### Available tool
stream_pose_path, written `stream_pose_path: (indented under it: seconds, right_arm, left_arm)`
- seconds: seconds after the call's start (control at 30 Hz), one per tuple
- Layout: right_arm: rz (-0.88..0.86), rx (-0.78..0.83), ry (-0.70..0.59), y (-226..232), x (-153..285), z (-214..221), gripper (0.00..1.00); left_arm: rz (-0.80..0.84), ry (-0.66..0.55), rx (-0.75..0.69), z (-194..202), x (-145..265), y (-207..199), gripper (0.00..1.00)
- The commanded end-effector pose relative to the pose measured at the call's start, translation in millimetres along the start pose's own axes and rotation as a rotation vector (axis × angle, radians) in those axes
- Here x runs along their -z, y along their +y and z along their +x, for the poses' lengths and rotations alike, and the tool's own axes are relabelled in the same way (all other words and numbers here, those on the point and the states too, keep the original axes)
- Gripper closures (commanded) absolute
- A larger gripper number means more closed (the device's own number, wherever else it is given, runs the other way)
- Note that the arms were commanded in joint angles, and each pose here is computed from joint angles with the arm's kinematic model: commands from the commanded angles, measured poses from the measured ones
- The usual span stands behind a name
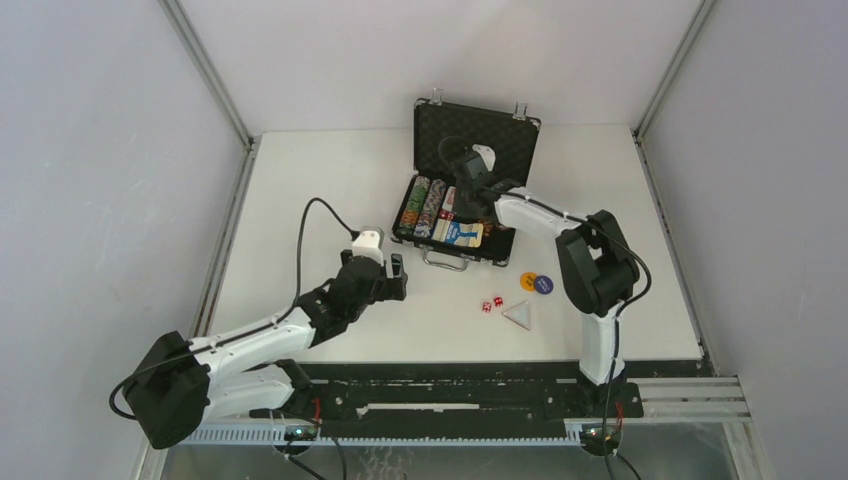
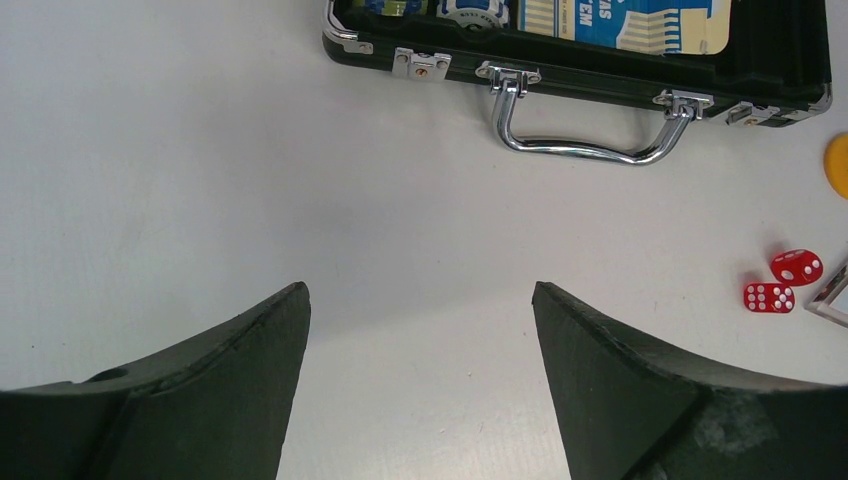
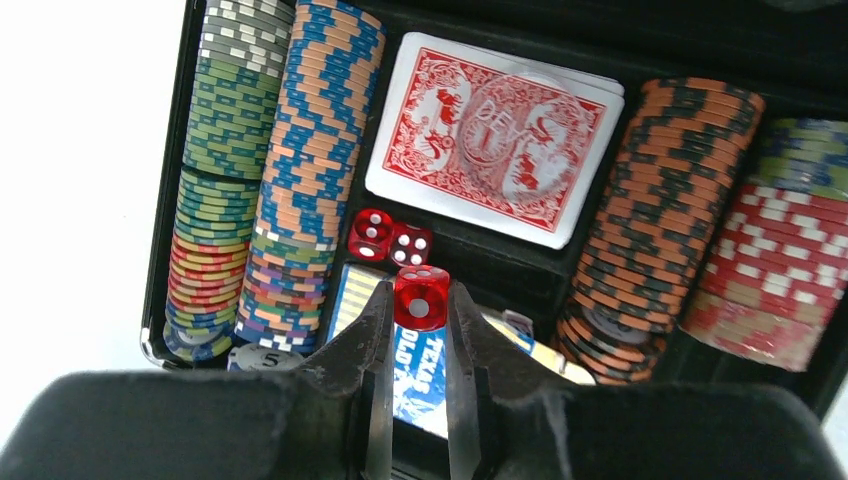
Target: Pack up texas hold em set
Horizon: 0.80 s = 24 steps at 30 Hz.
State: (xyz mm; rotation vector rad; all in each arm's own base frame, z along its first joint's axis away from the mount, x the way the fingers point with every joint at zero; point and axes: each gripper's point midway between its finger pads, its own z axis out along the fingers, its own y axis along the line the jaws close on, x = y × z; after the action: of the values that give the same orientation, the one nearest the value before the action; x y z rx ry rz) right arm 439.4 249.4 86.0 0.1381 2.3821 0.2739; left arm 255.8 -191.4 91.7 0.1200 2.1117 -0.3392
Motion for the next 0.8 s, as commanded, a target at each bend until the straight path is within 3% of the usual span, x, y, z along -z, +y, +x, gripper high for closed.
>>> stream_pose_path:
  seconds: [0.0, 0.77]
  right_arm:
    - [-0.023, 0.019, -0.005, 9.5, -6.6, -14.8, 0.93]
    - [0.016, 0.015, 0.046, -6.3, -39.3, 2.1, 0.93]
  left_arm:
    - [0.0, -0.069, 0.009, -25.9, 3.2, -5.0, 0.14]
    - [-0.004, -0.059, -0.001, -24.1, 1.8, -4.5, 0.14]
